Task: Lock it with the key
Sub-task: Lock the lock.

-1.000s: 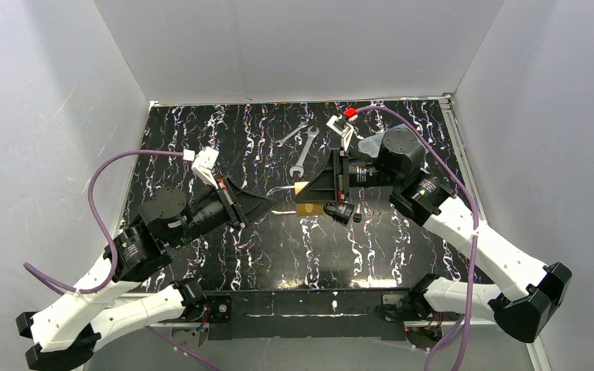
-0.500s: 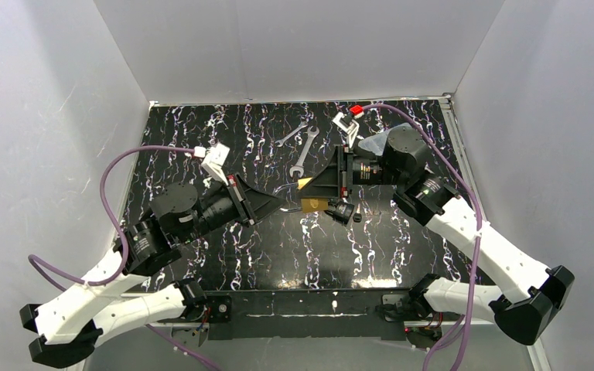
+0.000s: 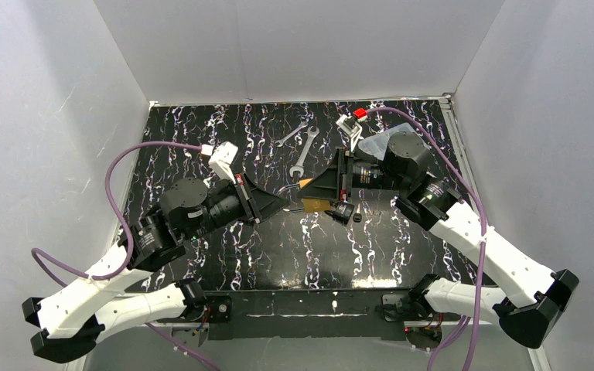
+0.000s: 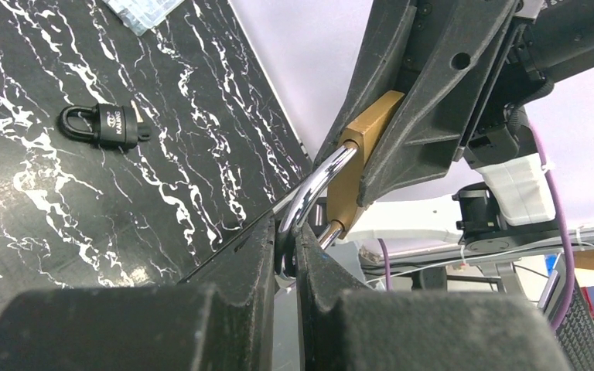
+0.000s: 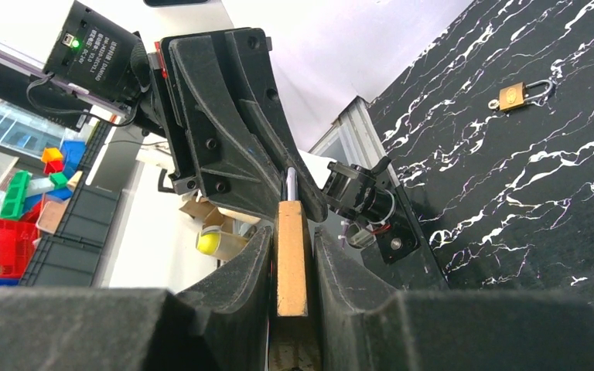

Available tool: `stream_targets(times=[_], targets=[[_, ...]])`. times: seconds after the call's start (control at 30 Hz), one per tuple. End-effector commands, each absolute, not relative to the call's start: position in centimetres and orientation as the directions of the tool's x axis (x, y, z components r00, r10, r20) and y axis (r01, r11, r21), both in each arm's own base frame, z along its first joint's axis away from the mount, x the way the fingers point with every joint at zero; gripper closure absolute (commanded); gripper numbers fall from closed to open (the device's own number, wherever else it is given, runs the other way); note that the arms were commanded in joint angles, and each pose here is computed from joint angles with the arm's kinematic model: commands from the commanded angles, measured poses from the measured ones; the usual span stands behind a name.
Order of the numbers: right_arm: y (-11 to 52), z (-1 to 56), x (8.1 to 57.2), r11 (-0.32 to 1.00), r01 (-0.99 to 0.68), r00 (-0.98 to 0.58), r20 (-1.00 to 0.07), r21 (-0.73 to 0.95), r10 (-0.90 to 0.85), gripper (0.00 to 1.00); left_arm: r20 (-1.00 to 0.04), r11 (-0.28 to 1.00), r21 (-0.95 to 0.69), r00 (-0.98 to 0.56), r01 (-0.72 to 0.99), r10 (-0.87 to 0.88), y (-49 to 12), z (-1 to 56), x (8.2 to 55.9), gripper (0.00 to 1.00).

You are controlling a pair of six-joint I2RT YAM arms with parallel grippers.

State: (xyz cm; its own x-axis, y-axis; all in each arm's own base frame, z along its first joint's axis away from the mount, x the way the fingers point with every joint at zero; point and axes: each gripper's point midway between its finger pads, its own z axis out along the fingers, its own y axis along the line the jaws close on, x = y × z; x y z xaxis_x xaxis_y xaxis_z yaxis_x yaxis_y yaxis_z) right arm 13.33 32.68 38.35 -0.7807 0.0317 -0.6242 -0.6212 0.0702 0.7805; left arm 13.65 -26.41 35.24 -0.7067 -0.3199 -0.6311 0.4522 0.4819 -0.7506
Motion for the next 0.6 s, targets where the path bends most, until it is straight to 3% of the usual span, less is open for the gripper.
stream_targets(times=[0.0, 0.57], targets=[[35.5, 37.0, 13.2, 0.076, -0.616, -0.784, -0.62, 0.784, 0.043, 0.99, -0.636, 0.162, -0.772, -0.745, 0.615, -0.203, -31.8, 41.1, 9.1, 1.0], [36.1, 36.0, 12.5, 0.075, -0.609, -0.792, -0.611, 0.79, 0.012, 0.99, -0.642, -0.057, -0.748, -0.743, 0.661, -0.191, -34.7, 45.8, 6.8, 1.0]])
